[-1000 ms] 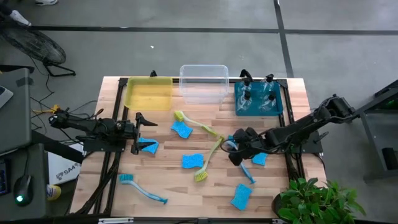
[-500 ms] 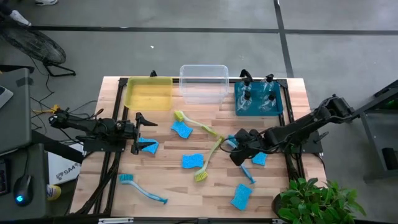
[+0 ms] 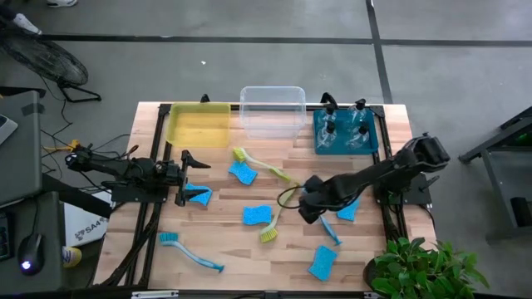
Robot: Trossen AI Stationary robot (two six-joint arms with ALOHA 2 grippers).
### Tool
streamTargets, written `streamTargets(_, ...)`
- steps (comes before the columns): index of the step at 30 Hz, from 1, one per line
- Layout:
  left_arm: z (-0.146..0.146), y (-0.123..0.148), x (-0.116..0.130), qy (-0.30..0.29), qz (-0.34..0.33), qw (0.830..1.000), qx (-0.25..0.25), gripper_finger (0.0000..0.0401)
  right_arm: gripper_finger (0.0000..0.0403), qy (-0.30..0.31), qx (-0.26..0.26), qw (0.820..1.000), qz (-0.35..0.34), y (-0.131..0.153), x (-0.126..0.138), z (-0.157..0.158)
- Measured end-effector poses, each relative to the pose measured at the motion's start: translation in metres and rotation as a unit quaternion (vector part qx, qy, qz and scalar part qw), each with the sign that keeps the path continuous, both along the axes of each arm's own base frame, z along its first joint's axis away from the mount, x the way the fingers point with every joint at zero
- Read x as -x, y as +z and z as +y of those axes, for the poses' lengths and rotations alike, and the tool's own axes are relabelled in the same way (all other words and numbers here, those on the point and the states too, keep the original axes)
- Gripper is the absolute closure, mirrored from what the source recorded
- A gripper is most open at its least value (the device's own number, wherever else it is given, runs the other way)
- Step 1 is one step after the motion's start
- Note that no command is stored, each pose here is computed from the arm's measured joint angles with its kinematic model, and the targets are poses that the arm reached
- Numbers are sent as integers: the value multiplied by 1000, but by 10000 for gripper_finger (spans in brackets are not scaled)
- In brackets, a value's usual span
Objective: Pick & Place Kitchen Sink Supplies
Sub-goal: Put the blue dish brush into the transparent container
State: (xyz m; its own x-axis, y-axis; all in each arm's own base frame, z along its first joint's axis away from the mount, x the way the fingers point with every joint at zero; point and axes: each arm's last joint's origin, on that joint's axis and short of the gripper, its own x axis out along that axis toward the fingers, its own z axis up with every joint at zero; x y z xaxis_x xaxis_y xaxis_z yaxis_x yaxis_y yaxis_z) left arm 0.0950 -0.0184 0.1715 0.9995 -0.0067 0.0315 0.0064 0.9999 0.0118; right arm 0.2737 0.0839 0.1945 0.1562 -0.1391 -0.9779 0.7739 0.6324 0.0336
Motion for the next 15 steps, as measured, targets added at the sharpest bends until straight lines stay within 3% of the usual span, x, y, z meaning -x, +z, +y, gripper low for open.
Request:
streamTargets(7,0,0,0,0,0,1000,0,19,146,-46,-7,999,22,-14,-6,-2)
streamTargets(15,0,0,0,0,0,1000,0,19,146,-58,-3,997,55,-32,-11,-6)
